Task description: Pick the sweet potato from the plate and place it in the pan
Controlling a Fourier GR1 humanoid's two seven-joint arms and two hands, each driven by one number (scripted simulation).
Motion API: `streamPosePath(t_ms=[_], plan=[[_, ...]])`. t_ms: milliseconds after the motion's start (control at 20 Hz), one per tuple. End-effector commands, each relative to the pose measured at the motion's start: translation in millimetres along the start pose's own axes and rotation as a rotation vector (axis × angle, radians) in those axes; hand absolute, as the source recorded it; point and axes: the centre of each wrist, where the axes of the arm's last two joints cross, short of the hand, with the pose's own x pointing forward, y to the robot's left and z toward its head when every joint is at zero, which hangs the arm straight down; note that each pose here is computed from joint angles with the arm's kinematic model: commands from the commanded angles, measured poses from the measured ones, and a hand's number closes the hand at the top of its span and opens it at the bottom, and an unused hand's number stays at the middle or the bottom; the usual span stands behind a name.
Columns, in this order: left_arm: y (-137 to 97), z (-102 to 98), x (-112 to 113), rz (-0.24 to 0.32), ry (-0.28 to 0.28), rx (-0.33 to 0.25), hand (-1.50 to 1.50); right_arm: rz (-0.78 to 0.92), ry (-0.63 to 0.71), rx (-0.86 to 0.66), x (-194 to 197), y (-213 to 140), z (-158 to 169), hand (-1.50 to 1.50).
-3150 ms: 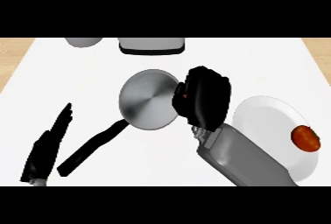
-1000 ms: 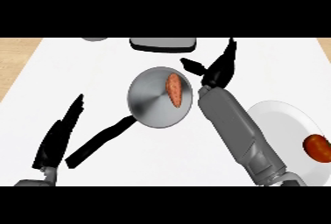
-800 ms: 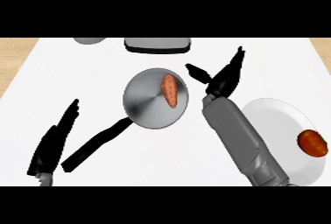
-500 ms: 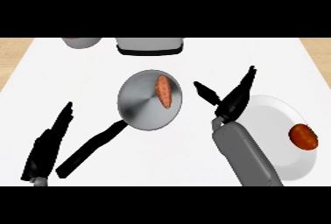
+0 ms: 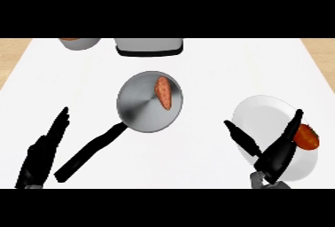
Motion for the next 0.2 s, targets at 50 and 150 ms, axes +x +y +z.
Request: streamPosePath(t_ms=[50, 150], plan=[[-1.3, -3.0, 0.2, -0.007, -0.016, 0.014, 0.00, -0.008, 0.002, 0.019, 10.6, -74.1, 22.6, -1.50], [2.2, -10.1, 16.1, -0.005, -0.018, -0.026, 0.00, 0.019, 0.000, 0.030, 13.4, -84.1, 18.6, -1.50]])
